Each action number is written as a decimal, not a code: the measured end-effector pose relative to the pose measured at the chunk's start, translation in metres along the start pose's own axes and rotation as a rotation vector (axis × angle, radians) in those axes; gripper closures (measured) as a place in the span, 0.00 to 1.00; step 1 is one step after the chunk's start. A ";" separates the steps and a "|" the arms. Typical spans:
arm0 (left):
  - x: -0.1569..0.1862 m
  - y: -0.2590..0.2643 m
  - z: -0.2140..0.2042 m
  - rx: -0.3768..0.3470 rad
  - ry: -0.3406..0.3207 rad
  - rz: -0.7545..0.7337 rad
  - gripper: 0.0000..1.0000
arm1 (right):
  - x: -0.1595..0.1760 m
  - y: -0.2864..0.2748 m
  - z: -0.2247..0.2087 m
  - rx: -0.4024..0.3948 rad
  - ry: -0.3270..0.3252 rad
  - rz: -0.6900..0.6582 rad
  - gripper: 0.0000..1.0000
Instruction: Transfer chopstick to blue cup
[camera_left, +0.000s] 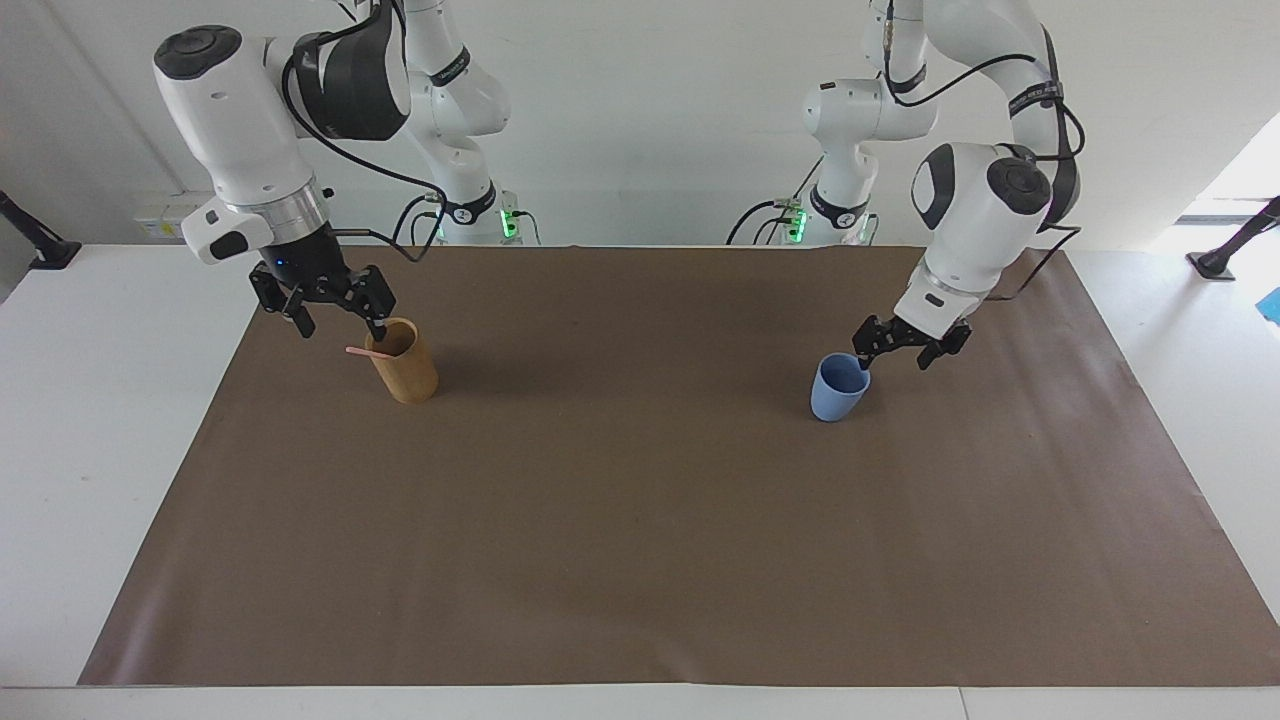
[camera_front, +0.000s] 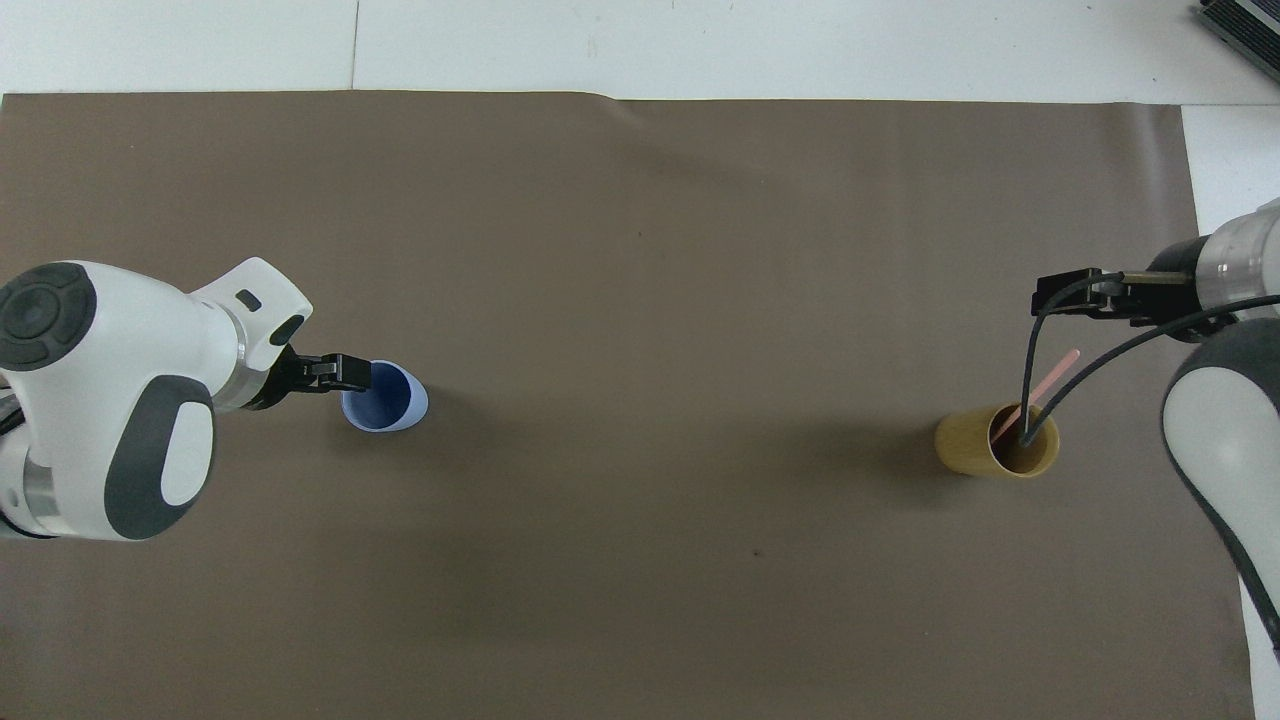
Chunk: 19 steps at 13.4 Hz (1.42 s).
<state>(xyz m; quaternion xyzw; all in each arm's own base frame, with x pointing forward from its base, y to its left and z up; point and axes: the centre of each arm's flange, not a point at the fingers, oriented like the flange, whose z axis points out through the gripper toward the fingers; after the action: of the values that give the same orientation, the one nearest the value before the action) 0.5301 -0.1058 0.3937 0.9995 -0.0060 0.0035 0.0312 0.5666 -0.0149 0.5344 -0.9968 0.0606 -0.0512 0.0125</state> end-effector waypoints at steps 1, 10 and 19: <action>-0.002 0.003 0.012 0.001 -0.006 -0.001 0.00 | -0.004 0.007 0.012 -0.002 -0.002 -0.002 0.00; -0.010 0.014 0.030 0.003 -0.017 0.002 0.76 | -0.020 0.021 0.056 -0.005 0.012 -0.032 0.43; -0.018 0.147 -0.014 -0.018 0.038 0.073 0.95 | -0.036 0.028 0.023 -0.009 -0.054 -0.018 0.92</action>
<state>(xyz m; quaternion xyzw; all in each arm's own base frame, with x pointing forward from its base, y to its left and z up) 0.5101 -0.2510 0.4162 0.9980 -0.0421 0.0237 0.0400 0.5299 -0.0380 0.5073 -0.9983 0.0515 -0.0242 0.0090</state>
